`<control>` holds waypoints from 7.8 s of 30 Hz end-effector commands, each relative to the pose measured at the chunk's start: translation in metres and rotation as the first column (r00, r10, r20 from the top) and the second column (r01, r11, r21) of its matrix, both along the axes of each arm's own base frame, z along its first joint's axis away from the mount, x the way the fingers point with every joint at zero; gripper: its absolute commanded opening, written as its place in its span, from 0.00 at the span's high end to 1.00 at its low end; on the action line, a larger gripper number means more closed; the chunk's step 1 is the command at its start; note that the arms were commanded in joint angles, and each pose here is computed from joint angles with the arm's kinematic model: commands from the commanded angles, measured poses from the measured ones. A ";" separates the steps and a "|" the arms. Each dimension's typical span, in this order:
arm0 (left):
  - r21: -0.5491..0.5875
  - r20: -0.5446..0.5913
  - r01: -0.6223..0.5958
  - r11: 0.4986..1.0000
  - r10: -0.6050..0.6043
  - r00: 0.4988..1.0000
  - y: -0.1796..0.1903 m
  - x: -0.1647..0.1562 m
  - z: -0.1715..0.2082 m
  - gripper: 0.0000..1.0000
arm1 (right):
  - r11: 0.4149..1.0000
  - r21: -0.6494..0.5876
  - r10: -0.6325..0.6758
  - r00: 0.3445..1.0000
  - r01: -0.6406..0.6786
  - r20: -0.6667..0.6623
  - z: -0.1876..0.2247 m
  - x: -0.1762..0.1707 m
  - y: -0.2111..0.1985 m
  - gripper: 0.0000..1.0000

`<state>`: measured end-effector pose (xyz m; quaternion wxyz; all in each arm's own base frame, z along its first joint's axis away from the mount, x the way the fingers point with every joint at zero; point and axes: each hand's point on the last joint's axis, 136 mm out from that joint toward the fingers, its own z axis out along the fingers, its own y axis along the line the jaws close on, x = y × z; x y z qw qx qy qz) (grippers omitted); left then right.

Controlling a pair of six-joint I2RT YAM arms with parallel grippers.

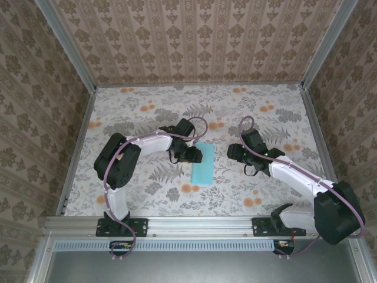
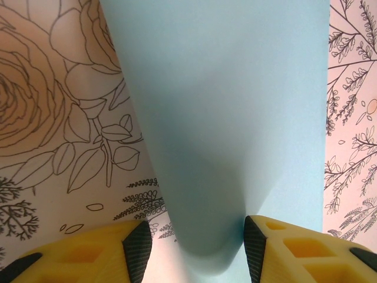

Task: Fold a paper plane with a square sheet of paper (fold left side to right side)
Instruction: First fold in half a square sheet of paper at the center of the table, then hold the square sheet of paper at the center of the table, then first fold the square sheet of paper in half at the center of the table.

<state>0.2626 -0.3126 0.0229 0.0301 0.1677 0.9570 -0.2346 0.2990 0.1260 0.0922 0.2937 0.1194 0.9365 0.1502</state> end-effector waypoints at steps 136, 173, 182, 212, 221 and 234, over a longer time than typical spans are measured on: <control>0.055 -0.073 0.062 0.997 -0.058 0.996 -0.010 -0.018 -0.045 0.47 | 0.943 0.264 0.256 0.950 -0.204 -0.181 -0.056 0.016 0.111 0.85; -0.162 0.133 -0.024 0.986 0.046 0.990 0.016 0.012 0.072 0.34 | 0.977 0.118 0.209 0.891 -0.176 -0.403 -0.112 -0.025 0.083 0.87; -0.436 0.027 0.015 0.900 -0.003 1.000 -0.017 -0.006 0.089 0.56 | 0.977 0.118 0.210 0.890 -0.177 -0.404 -0.112 -0.025 0.083 0.87; -0.283 -0.109 -0.045 0.958 0.014 0.994 -0.007 -0.017 -0.006 0.78 | 0.978 0.079 0.210 0.878 -0.196 -0.430 -0.114 -0.030 0.076 0.87; -0.262 -0.128 -0.063 0.963 0.030 0.991 0.009 -0.022 -0.012 0.79 | 0.978 0.066 0.206 0.872 -0.198 -0.445 -0.116 -0.033 0.073 0.88; -0.281 -0.093 -0.094 0.955 0.070 0.993 0.033 -0.021 0.004 0.80 | 0.977 0.072 0.211 0.869 -0.200 -0.448 -0.117 -0.032 0.075 0.88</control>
